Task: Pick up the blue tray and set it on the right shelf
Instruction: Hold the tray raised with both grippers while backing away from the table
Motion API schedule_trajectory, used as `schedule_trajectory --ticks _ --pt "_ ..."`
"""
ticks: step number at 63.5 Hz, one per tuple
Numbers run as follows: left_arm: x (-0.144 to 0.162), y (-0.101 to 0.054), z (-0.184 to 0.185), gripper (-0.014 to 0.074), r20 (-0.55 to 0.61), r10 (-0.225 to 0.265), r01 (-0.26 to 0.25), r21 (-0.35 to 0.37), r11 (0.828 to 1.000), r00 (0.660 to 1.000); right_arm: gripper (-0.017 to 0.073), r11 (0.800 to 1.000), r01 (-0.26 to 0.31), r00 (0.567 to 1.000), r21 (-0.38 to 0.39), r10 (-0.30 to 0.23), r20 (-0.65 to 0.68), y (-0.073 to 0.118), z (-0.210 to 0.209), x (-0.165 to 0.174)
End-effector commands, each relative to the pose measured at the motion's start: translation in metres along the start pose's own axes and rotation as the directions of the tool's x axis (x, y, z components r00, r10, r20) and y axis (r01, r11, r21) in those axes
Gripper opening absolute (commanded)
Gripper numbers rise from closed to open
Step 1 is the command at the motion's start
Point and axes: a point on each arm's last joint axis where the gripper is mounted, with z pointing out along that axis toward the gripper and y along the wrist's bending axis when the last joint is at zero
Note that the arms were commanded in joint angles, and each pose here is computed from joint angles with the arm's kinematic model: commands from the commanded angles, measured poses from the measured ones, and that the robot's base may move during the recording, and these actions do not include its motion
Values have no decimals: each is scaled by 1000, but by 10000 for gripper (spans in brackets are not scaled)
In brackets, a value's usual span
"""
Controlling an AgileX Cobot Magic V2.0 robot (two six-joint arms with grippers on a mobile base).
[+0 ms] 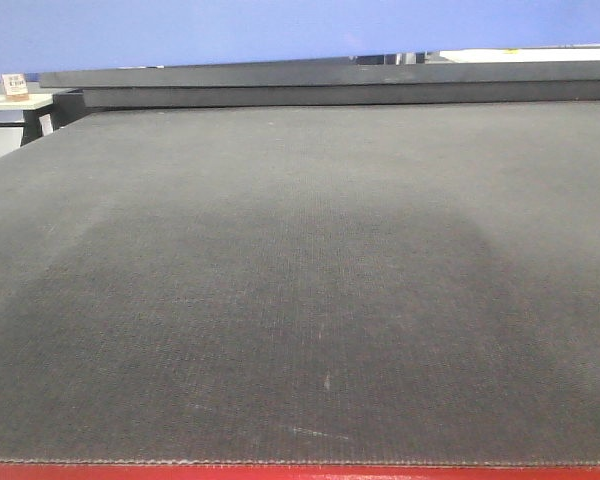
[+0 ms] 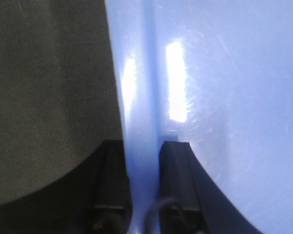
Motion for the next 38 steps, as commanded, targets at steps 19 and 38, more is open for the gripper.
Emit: schedule_trajectory --ticks 19,38 --pt "10 -1 -17 -48 -48 40 -40 -3 999 998 55 999 31 994 -40 -27 107 0 -17 -6" --pt "10 -1 -17 -48 -48 40 -40 -3 999 998 55 999 31 994 -40 -27 107 0 -17 -6"
